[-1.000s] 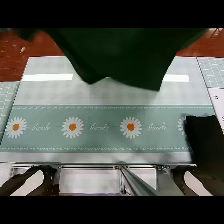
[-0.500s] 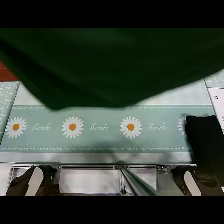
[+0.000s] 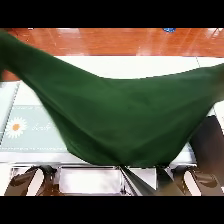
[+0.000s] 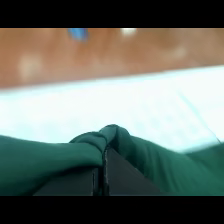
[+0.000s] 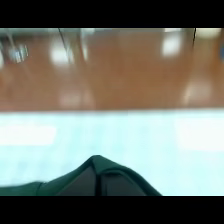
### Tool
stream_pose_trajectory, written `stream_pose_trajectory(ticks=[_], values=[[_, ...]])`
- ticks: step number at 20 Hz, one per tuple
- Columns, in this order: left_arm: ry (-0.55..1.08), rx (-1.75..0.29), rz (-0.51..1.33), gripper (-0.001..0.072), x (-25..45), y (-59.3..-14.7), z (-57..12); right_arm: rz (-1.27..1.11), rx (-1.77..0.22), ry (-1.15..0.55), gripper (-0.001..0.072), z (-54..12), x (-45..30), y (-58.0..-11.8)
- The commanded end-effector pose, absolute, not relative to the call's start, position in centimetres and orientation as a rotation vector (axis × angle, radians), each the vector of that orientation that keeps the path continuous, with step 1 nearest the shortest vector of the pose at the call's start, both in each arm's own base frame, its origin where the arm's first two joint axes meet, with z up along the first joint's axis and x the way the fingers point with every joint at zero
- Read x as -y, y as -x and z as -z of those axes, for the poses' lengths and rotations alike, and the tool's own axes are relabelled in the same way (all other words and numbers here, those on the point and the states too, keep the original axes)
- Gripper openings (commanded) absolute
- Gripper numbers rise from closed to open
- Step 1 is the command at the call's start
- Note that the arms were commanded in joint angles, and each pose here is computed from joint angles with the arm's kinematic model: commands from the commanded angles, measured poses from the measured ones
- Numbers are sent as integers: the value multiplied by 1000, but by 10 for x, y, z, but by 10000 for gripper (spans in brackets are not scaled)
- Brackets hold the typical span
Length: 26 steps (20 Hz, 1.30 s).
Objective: Fold the shirts.
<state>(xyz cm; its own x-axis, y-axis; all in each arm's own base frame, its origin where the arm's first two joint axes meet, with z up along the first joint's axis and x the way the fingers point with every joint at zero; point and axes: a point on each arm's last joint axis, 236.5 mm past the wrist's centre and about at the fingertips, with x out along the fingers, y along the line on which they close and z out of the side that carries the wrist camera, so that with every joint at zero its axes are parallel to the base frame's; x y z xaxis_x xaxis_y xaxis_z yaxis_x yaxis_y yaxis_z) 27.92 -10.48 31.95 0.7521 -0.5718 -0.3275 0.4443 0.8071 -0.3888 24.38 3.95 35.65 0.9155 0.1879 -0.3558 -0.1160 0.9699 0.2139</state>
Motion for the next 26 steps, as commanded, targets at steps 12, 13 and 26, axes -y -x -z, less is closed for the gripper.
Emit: stream_pose_trajectory(ticks=[12, 13, 26], values=[[743, -1019, 337, 19, 71, -445, -1, -317, -890, -707, 25, -99, -59, -513], [749, -1042, 335, 19, 73, -444, 9, -315, -900, -742, 82, -90, -59, -519], [760, -1087, 356, 19, 79, -437, 18, -208, -1571, -664, 407, 21, -79, -213]])
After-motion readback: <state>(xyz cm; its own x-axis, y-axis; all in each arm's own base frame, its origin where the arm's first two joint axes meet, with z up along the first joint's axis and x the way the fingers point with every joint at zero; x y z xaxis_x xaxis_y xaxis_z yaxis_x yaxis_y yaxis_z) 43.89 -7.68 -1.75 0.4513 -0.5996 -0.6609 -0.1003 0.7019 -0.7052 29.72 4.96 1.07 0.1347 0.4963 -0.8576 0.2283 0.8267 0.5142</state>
